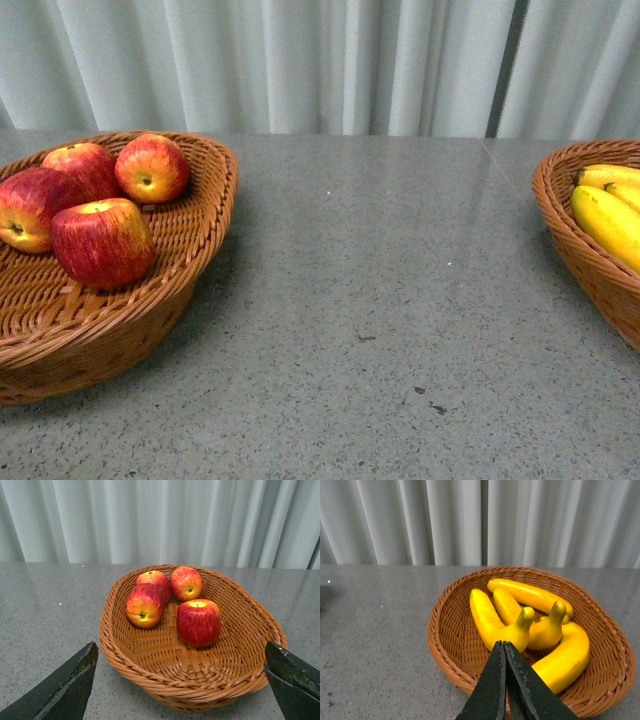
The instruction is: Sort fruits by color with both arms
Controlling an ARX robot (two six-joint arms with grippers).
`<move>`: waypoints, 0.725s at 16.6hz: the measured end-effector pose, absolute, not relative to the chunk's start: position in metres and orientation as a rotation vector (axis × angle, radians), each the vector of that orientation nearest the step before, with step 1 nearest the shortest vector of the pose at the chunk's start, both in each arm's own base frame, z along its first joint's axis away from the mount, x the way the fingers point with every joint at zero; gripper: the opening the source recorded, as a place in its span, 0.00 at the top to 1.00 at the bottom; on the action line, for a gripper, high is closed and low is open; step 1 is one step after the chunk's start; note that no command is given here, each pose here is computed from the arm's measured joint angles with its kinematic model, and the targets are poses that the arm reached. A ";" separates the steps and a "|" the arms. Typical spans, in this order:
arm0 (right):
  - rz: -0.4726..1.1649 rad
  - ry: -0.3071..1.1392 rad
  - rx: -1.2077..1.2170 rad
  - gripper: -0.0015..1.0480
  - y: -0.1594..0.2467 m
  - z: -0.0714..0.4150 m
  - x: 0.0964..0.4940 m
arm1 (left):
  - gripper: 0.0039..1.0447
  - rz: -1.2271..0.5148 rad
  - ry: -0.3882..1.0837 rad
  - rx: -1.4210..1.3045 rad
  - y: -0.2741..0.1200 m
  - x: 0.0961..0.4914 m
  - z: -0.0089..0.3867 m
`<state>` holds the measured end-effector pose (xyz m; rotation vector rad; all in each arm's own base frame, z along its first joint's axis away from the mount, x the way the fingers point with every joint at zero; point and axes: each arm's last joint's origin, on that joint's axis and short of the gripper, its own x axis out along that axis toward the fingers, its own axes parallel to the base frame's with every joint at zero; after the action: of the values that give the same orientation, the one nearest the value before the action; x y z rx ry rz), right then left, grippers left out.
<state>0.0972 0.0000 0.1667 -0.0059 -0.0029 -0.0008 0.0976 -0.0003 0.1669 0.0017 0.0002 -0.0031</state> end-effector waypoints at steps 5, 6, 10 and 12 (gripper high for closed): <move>0.000 -0.002 -0.006 0.98 0.000 0.167 0.097 | 0.06 -0.003 0.001 0.002 0.000 0.098 0.167; 0.000 -0.002 -0.007 0.98 0.000 0.167 0.097 | 0.06 -0.003 0.001 0.002 0.000 0.098 0.167; 0.000 -0.002 -0.007 0.65 0.000 0.167 0.097 | 0.06 -0.003 0.001 0.002 0.000 0.098 0.167; 0.000 -0.002 -0.007 0.27 0.000 0.167 0.097 | 0.06 -0.002 0.001 0.002 0.000 0.098 0.167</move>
<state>0.0973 0.0000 0.1667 -0.0067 -0.0025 -0.0004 0.0976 -0.0003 0.1668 0.0017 0.0010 -0.0023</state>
